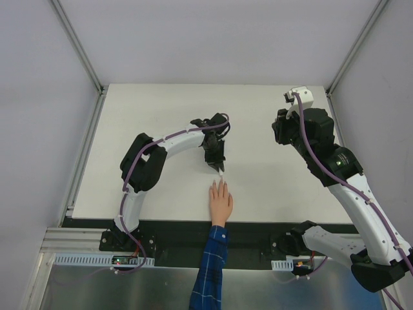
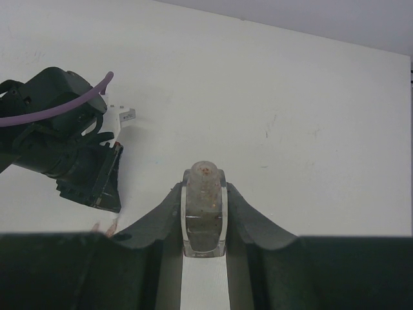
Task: Paint the nails
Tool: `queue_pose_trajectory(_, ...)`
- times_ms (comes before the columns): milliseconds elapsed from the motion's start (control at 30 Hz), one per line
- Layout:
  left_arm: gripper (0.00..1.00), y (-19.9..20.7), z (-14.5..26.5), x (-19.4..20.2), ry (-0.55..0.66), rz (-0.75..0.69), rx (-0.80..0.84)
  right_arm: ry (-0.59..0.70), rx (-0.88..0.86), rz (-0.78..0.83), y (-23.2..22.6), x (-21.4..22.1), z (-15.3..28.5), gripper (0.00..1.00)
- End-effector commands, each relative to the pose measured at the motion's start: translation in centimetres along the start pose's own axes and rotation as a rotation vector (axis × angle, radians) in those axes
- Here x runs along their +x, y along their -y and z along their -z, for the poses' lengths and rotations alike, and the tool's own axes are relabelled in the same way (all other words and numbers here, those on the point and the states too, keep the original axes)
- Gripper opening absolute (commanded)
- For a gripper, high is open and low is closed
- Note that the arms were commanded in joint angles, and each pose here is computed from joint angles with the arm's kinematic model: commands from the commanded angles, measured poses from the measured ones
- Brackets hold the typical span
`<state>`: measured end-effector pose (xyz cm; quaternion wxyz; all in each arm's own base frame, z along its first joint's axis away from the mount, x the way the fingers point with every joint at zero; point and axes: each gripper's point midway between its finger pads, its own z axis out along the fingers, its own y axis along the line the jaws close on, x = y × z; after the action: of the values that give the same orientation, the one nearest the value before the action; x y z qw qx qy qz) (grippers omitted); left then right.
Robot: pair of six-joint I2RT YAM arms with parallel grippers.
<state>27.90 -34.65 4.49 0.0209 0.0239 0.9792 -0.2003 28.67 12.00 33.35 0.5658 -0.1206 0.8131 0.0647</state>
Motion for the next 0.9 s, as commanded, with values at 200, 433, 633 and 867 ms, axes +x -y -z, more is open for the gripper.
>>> queue_pose_trajectory(200, 0.0, -0.1, 0.9, 0.7, 0.002, 0.01, 0.001, 0.056, -0.007, -0.024, -0.2, -1.5, 0.5, 0.0)
queue_pose_trajectory(433, 0.0, -0.2, 1.3, 0.7, 0.015, 0.007, -0.003, 0.056, -0.009, -0.025, -0.2, -1.4, 0.5, 0.0)
queue_pose_trajectory(633, 0.0, -0.2, 1.6, 0.8, 0.024, 0.008, -0.005, 0.055, -0.013, -0.025, -0.3, -1.2, 0.6, 0.0)
queue_pose_trajectory(867, 0.0, -0.2, 1.9, 1.0, 0.027, 0.006, -0.007, 0.062, -0.014, -0.029, -0.3, -1.4, 0.7, 0.0)
